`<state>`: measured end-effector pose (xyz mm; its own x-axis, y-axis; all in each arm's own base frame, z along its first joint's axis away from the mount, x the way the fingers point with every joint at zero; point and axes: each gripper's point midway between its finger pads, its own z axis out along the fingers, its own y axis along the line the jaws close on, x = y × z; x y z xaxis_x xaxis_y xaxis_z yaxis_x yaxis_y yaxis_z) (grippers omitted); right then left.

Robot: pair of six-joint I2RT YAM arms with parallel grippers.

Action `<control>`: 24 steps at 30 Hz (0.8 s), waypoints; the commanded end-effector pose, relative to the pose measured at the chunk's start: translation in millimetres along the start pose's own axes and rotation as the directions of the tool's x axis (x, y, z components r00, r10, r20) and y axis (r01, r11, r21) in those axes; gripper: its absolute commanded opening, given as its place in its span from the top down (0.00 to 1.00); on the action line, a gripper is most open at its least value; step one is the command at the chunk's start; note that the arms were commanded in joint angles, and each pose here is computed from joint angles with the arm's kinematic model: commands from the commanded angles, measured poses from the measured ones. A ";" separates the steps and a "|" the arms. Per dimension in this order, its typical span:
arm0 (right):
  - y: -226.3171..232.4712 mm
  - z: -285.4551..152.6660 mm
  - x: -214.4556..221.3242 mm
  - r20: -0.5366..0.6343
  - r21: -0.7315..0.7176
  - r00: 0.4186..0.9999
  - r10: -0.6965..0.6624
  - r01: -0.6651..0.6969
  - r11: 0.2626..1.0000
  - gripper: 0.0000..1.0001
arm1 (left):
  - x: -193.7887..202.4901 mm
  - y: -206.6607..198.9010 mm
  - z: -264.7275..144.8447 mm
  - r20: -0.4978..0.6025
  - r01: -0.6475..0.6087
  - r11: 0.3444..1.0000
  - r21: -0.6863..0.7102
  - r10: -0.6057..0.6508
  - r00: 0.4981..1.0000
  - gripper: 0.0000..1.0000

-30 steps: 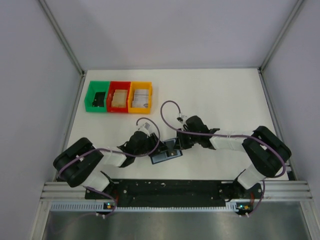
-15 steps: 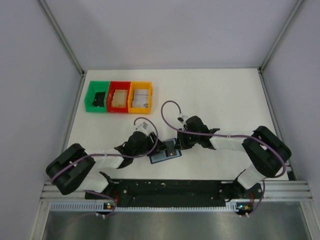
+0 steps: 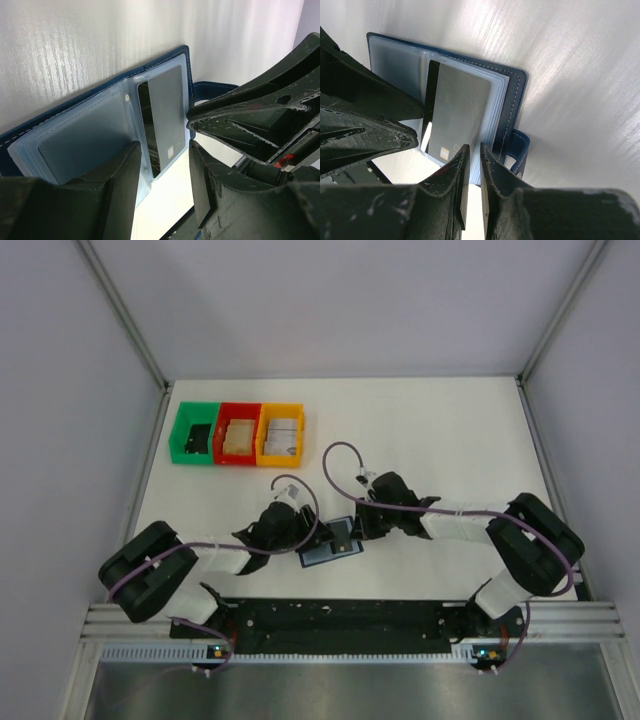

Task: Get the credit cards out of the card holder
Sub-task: Remove the credit card from the card holder.

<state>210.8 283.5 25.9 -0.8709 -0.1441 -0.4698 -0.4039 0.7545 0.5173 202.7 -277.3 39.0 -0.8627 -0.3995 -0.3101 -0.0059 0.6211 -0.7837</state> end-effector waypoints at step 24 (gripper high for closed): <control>12.2 2.4 -6.5 0.026 -0.110 0.999 0.036 -0.033 0.993 0.87 | -2.5 -10.9 -14.8 0.068 0.041 0.991 0.126 -0.050 0.996 0.93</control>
<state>205.9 294.6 25.2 -0.8876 -0.1345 -0.4406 -0.3968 0.7091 0.5829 191.0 -269.0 33.9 -0.8531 -0.4517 -0.2611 -0.0474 0.5655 -0.8234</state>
